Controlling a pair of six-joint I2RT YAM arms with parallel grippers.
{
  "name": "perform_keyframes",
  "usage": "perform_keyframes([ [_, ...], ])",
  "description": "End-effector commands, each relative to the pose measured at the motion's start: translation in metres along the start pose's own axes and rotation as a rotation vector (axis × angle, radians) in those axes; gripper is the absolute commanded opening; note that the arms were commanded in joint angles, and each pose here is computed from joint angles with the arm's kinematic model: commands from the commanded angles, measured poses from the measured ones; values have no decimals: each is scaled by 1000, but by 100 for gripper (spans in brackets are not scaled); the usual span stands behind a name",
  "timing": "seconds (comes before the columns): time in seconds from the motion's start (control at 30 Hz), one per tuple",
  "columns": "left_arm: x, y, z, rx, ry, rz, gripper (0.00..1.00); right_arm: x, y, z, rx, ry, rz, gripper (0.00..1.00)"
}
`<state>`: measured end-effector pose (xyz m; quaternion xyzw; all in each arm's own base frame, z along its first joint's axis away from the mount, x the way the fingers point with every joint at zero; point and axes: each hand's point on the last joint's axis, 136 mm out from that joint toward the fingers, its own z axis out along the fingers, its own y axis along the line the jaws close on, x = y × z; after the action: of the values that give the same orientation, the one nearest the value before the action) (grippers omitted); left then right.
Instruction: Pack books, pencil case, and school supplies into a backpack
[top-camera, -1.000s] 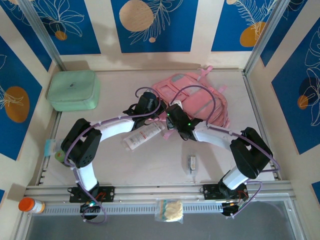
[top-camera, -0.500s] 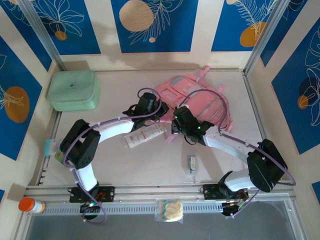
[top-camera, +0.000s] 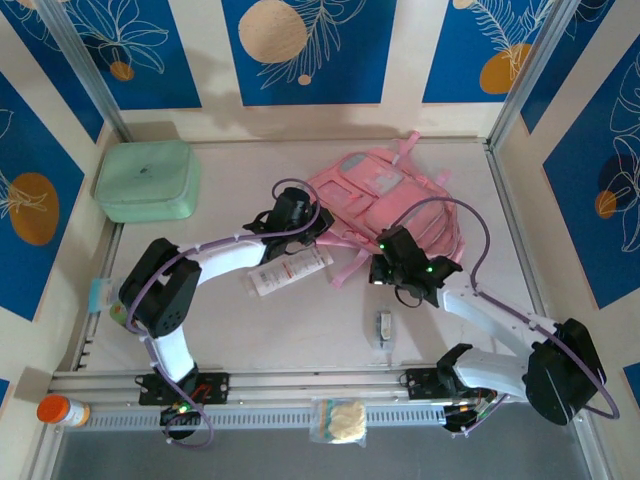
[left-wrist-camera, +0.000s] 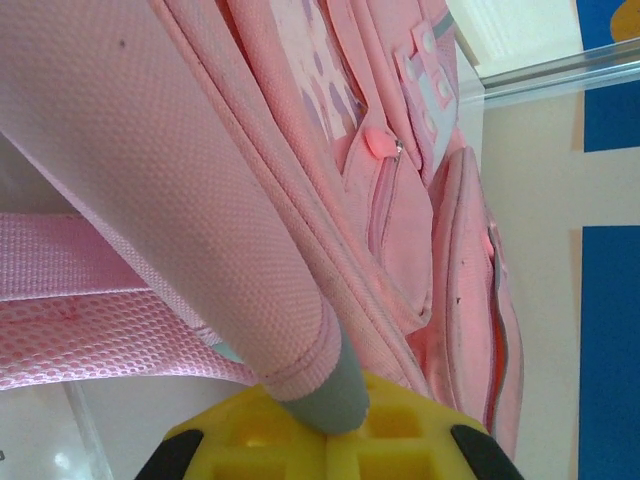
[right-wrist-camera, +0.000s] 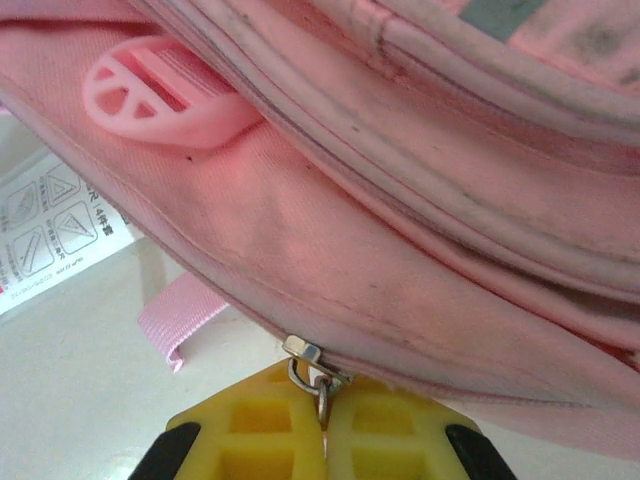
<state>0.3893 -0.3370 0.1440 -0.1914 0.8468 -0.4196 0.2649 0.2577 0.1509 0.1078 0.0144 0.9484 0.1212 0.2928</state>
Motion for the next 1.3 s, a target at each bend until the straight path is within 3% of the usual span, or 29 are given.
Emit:
perform_keyframes([
  [0.0,-29,-27,-10,103,-79,-18,0,5,0,-1,-32,43,-17,0],
  [0.17,-26,-27,-8,100,-72,-17,0,-11,-9,4,60,30,3,2],
  [0.3,-25,-32,-9,109,-68,-7,0,-20,-4,10,46,-1,-4,11],
  [0.47,-26,-33,-11,104,-71,-1,0,-32,12,17,-27,-27,-43,15],
  [0.63,-26,-35,-13,109,-71,3,0,-38,2,25,47,-35,-42,16],
  [0.8,-24,-33,-13,108,-70,2,0,-49,12,29,-1,-100,-88,16],
  [1.03,-21,-33,-12,109,-63,4,0,-52,21,35,-46,-124,-134,15],
  [1.27,-32,-22,-14,81,-85,16,0,-48,15,31,7,-99,-140,1],
])
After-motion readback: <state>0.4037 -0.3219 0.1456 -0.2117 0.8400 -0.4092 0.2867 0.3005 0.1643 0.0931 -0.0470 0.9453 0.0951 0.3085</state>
